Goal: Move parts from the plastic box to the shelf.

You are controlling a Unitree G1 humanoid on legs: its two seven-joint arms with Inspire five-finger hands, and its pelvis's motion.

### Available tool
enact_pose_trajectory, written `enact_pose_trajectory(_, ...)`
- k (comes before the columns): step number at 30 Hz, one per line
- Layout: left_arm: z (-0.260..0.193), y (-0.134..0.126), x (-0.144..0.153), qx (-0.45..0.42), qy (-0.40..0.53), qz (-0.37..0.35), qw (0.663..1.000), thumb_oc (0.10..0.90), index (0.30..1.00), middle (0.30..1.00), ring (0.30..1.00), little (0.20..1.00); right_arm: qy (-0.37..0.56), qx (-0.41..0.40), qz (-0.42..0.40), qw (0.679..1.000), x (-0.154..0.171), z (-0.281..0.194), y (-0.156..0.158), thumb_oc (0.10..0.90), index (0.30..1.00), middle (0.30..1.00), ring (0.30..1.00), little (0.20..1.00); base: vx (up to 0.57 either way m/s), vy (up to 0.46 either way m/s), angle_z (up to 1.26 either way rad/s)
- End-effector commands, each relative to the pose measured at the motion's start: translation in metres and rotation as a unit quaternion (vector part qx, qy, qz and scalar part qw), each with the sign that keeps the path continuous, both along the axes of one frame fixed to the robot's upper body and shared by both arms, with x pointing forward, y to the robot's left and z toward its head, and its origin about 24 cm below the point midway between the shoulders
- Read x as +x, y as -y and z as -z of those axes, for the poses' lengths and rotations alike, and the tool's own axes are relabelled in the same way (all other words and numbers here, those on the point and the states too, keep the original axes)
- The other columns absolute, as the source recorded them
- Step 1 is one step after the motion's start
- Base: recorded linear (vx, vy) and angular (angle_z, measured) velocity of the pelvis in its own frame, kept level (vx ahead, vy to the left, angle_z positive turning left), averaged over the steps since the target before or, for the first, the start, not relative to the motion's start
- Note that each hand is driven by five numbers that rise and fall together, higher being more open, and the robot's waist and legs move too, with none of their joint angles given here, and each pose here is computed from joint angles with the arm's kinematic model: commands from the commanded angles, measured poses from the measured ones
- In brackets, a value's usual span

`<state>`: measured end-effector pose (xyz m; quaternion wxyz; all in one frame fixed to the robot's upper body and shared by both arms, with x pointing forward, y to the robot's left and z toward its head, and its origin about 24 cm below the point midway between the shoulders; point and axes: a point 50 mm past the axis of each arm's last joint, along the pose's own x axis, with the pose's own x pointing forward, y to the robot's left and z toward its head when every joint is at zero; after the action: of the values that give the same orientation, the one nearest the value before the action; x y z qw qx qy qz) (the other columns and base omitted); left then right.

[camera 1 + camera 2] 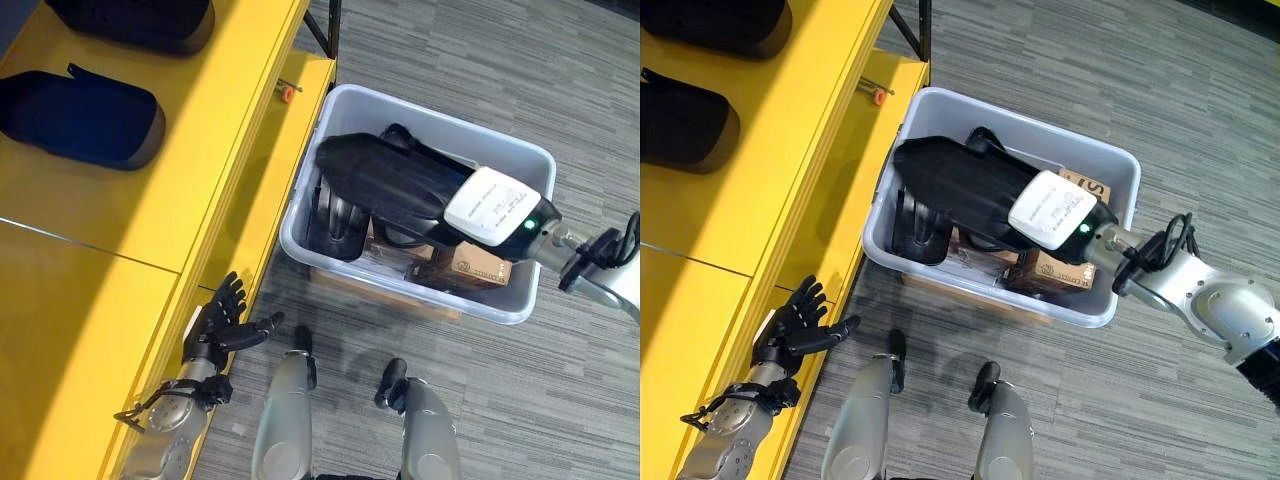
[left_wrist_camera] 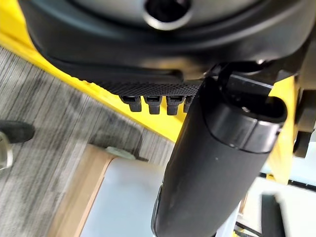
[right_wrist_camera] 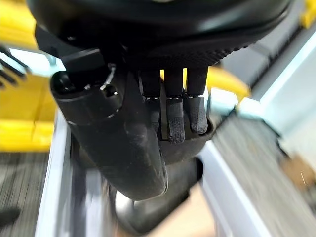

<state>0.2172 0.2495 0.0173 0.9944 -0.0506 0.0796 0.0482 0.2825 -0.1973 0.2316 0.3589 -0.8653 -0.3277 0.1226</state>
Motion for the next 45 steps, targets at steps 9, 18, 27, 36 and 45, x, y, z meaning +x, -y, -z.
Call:
enact_pose_trajectory(9, -0.006, -0.007, -0.015, 0.019, 0.024, 0.006, 0.999, 0.900, 1.000, 1.000, 1.000, 1.000, 0.143, 0.110, -0.081, 0.980, -0.005, -0.076, -0.027, 0.400, 0.300, 0.300, 0.300, 0.300, 0.07, -0.005, -0.01)
enact_pose_trajectory(18, 0.007, -0.006, -0.026, 0.003, 0.004, -0.010, 1.000, 0.900, 1.000, 1.000, 1.000, 1.000, 0.116, 0.163, -0.103, 0.974, 0.004, -0.071, -0.042, 0.400, 0.300, 0.300, 0.300, 0.300, 0.06, -0.012, -0.08)
enact_pose_trajectory(27, 0.017, -0.003, -0.035, -0.013, -0.011, -0.025, 1.000, 0.900, 1.000, 1.000, 1.000, 1.000, 0.102, 0.167, -0.105, 0.975, 0.010, -0.068, -0.049, 0.400, 0.300, 0.300, 0.300, 0.300, 0.04, -0.004, -0.07)
enact_pose_trajectory(36, 0.020, -0.005, -0.038, -0.015, -0.017, -0.038, 0.999, 0.900, 1.000, 1.000, 1.000, 1.000, 0.099, 0.165, -0.096, 0.977, 0.018, -0.076, -0.050, 0.400, 0.300, 0.300, 0.300, 0.300, 0.00, -0.018, -0.01)
enact_pose_trajectory(45, 0.016, -0.009, -0.036, -0.021, -0.005, -0.052, 0.998, 0.900, 1.000, 1.000, 1.000, 1.000, 0.108, 0.159, -0.104, 0.976, 0.027, -0.097, -0.064, 0.400, 0.300, 0.300, 0.300, 0.300, -0.01, -0.085, -0.01)
